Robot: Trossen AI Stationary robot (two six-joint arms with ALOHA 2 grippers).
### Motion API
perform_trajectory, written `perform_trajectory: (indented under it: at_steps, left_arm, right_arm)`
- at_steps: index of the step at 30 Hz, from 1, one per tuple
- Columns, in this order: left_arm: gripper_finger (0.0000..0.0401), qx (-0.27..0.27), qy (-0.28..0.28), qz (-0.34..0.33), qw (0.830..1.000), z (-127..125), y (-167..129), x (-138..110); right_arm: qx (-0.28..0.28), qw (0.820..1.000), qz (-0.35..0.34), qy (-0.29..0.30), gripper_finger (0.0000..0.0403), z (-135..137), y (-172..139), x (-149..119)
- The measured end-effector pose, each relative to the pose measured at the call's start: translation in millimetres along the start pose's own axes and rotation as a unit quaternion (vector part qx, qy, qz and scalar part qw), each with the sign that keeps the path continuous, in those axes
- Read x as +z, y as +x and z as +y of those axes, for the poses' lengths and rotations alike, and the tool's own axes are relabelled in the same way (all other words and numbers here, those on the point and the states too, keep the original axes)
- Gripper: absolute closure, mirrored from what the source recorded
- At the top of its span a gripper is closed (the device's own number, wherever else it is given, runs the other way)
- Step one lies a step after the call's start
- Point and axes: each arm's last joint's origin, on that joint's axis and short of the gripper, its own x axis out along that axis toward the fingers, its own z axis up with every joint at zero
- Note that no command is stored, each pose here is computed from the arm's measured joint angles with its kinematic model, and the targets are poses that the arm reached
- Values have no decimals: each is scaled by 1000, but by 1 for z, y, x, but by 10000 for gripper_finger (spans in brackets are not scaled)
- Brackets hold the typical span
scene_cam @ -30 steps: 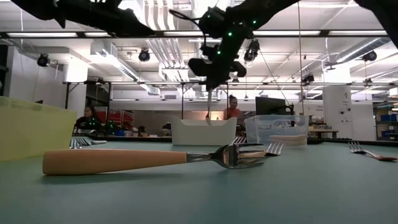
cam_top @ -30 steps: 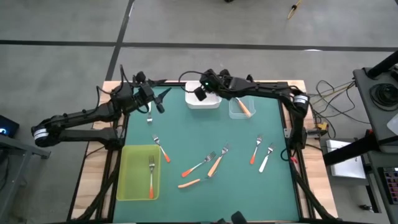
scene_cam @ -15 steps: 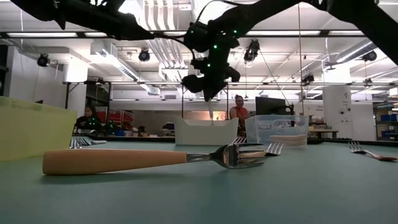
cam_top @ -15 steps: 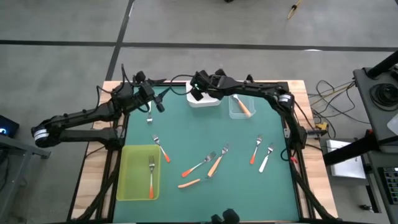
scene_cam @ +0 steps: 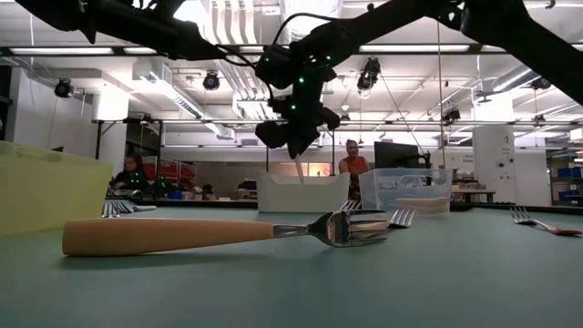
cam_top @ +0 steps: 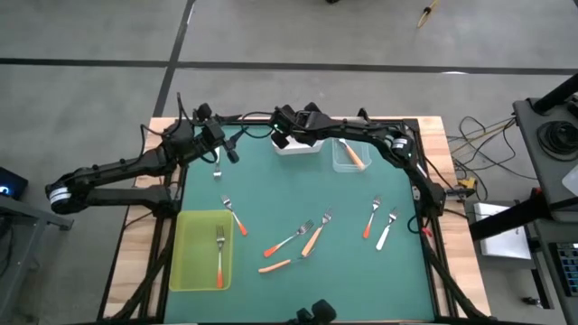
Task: Sort silverware by color (type)
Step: Put the white fork into the white bin
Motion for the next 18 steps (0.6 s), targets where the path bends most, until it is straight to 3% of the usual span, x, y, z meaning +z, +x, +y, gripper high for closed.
perform_trajectory:
  at_steps: [11, 18]
  left_arm:
    - [237, -1, 1, 1, 1000, 0, 0, 0]
    - [237, 0, 1, 1, 1000, 0, 0, 0]
  right_arm:
    - [2, 1000, -2, 13, 367, 2, -1, -1]
    - [38, 999, -13, 19, 321, 7, -2, 2]
